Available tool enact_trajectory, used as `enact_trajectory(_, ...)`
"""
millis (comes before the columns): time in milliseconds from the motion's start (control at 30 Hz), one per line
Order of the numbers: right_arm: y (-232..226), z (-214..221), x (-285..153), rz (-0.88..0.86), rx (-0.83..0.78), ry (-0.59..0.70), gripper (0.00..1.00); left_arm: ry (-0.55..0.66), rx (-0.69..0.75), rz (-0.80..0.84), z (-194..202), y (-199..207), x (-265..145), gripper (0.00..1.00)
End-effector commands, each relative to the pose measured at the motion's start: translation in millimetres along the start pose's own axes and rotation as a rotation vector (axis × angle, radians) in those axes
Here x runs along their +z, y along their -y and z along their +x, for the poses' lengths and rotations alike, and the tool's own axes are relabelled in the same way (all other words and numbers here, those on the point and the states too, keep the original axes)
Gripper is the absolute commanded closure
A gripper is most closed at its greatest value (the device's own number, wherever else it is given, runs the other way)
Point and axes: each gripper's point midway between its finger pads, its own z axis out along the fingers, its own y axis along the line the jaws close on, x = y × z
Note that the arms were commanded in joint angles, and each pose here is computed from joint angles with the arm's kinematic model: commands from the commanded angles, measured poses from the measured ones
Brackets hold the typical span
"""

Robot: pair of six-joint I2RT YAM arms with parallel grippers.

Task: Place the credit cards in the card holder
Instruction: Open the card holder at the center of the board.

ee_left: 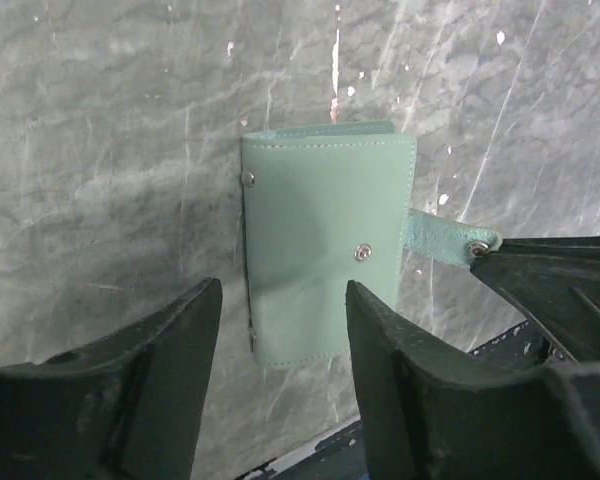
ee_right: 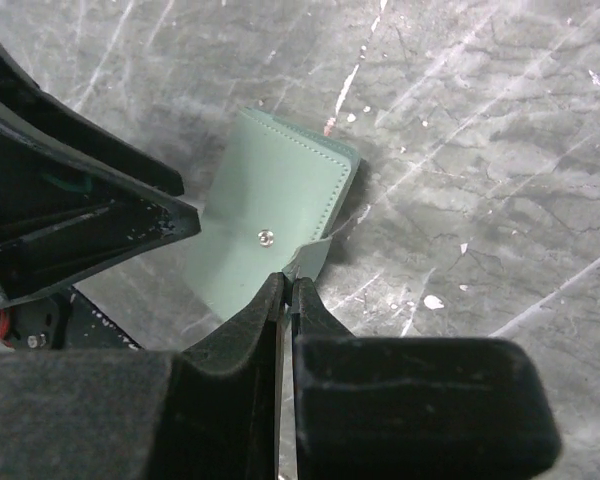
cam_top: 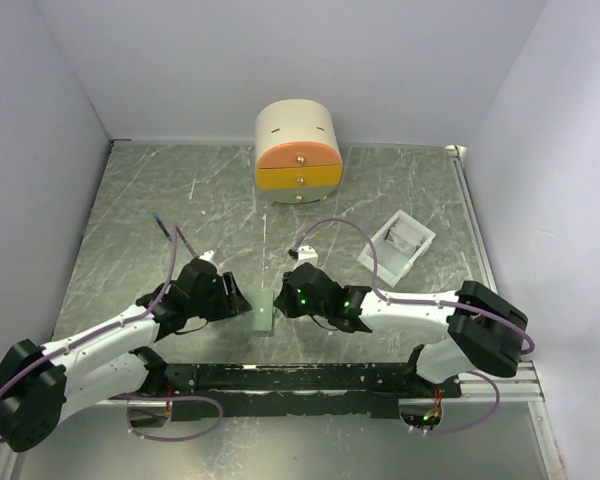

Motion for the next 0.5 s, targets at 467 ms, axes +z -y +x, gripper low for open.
enact_trajectory(467, -60.7, -52.0, -39.7, -0.275, 0.101, 0.153, 1.00, 0.039, 0.061, 0.043, -28.5, 33.5, -35.0, 0.19)
